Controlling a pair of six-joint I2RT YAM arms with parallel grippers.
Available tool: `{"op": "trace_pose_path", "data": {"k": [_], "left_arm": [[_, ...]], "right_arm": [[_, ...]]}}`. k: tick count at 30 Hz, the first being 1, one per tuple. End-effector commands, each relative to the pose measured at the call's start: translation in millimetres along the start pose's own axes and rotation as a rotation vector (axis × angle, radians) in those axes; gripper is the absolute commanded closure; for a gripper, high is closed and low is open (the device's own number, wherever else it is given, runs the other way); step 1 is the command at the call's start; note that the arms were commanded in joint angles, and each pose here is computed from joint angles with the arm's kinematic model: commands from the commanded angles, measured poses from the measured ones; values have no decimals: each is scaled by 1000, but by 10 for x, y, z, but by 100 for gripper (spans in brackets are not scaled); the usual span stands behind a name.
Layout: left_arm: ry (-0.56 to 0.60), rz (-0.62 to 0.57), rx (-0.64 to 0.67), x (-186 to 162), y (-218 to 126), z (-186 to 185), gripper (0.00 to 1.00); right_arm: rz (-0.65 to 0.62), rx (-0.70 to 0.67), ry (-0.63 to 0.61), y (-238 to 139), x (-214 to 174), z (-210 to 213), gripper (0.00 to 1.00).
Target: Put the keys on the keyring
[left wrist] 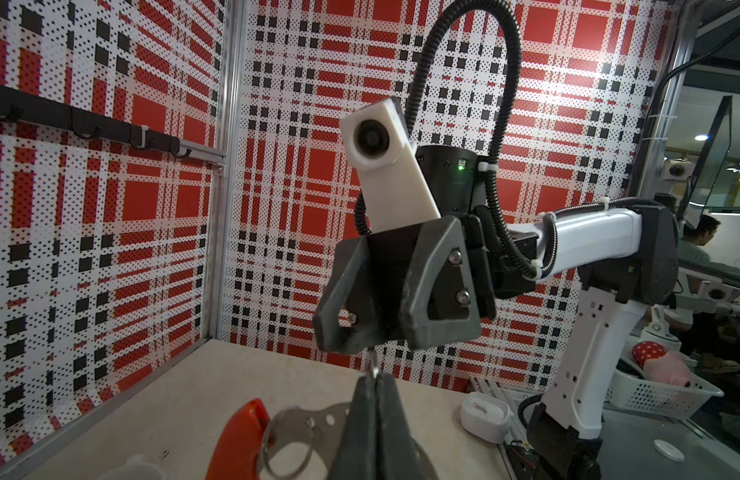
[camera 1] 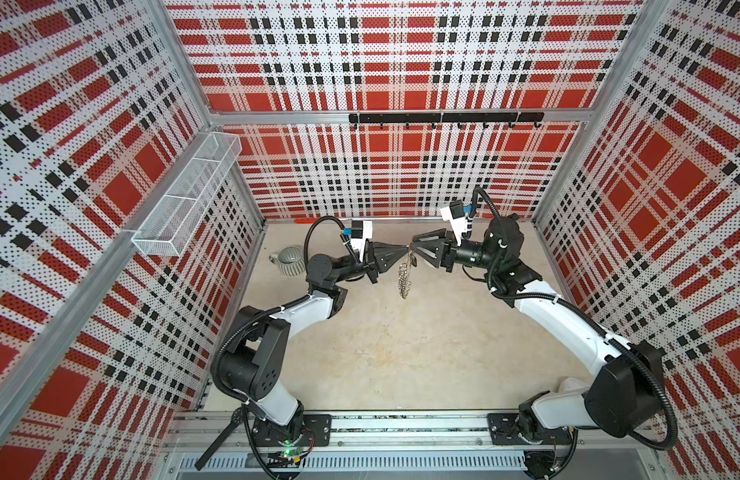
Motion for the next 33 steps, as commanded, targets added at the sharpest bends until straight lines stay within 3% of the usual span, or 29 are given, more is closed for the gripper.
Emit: {"op": "trace_pose_path", "data": {"k": [1,17,27,33], "left_arm": [[48,-42,-23,177,25,-67,100],[52,-40,-36,193,12,-88,100],[58,-53,-35,219,2,-102,100],[61,-57,-35,227,0,-106,100]], "right_arm": [[-11,30,-35,40,89,43,64],[19,-29,-21,36,-48,-72,66],[6,7,-10,42,-43,-27,80],[7,17,0,46,-80,-22,75]]}}
Point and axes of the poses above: each gripper's point midway between its finger pads, its own y axis out along the fingers, its own z axis along the line the jaws close on, x = y × z, the point moved 2 cm from there along -y, back along the fingers, and after that the axes turned 7 degrees about -y, right-handed, at the moved point
